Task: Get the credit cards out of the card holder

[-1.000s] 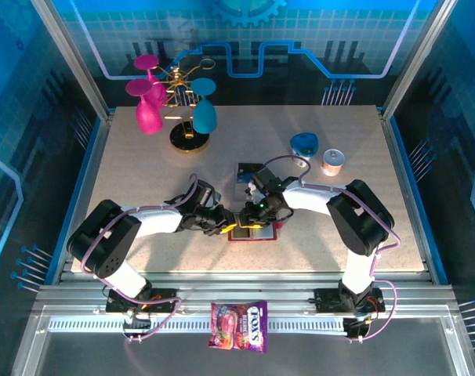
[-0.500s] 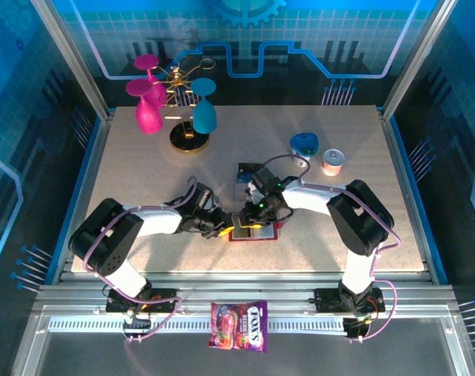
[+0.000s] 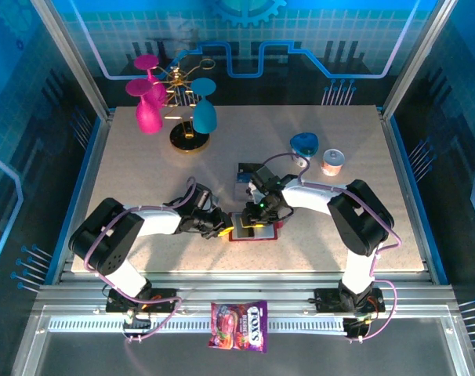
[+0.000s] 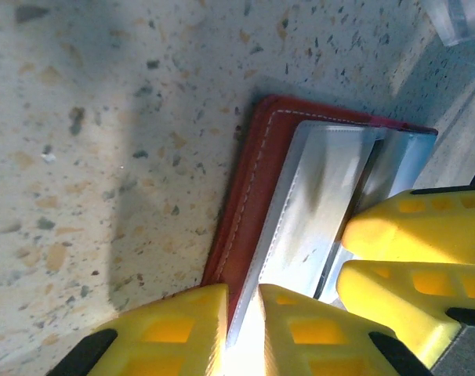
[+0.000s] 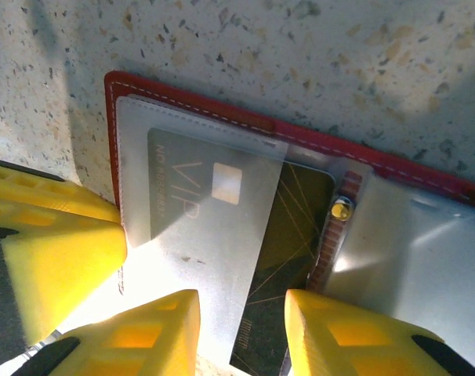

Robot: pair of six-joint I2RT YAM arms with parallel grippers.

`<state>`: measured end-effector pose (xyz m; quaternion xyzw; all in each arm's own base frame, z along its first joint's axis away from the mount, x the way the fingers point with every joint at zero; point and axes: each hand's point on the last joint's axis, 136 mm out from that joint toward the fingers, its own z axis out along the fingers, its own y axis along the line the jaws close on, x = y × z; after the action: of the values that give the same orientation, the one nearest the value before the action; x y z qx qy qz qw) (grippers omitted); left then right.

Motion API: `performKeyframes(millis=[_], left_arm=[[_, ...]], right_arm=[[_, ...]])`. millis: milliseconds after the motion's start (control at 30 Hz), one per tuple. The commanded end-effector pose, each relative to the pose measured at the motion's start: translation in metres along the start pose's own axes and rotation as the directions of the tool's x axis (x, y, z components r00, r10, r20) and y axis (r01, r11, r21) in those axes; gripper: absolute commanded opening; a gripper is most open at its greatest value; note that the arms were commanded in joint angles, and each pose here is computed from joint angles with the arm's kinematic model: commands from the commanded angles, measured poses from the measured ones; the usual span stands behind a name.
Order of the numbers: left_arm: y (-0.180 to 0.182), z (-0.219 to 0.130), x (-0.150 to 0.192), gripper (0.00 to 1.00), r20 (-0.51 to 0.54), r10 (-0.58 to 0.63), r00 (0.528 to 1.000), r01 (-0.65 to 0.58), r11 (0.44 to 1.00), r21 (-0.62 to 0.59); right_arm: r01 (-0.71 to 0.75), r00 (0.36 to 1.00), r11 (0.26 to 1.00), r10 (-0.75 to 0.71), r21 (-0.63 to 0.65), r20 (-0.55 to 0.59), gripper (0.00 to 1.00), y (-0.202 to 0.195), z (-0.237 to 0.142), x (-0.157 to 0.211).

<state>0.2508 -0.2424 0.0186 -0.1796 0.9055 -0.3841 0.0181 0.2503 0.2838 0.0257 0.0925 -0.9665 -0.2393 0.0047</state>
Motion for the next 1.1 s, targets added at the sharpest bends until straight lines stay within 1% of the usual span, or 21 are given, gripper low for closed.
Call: performKeyframes(millis=[0, 167, 367, 533, 833, 1067], left_arm=[[0.018, 0.002, 0.004, 0.19, -0.019, -0.011, 1.0, 0.01, 0.999, -0.044], [0.005, -0.002, 0.0, 0.2, -0.008, 0.005, 1.0, -0.005, 1.0, -0.027], [-0.019, -0.011, -0.006, 0.19, 0.005, 0.041, 0.999, -0.041, 0.999, 0.003], [-0.031, -0.013, -0.008, 0.19, 0.001, 0.058, 0.998, -0.058, 0.998, 0.03], [-0.038, -0.006, -0.006, 0.17, -0.021, 0.066, 0.998, -0.066, 0.997, 0.032], [-0.028, 0.006, -0.001, 0.15, -0.051, 0.056, 0.997, -0.056, 0.998, -0.002]], right_arm=[[0.016, 1.0, 0.999, -0.015, 0.034, -0.004, 0.36, -0.001, -0.007, 0.004], [0.02, 1.0, 1.0, -0.02, 0.016, 0.007, 0.36, 0.003, -0.011, 0.002], [0.017, 0.999, 0.999, -0.016, -0.029, 0.032, 0.36, 0.009, -0.018, -0.001], [-0.003, 0.999, 0.997, 0.007, -0.074, 0.048, 0.36, 0.008, -0.021, -0.003], [-0.027, 0.998, 0.994, 0.033, -0.105, 0.056, 0.36, 0.002, -0.021, -0.006], [-0.041, 0.998, 0.992, 0.048, -0.122, 0.05, 0.35, -0.002, -0.018, -0.005]])
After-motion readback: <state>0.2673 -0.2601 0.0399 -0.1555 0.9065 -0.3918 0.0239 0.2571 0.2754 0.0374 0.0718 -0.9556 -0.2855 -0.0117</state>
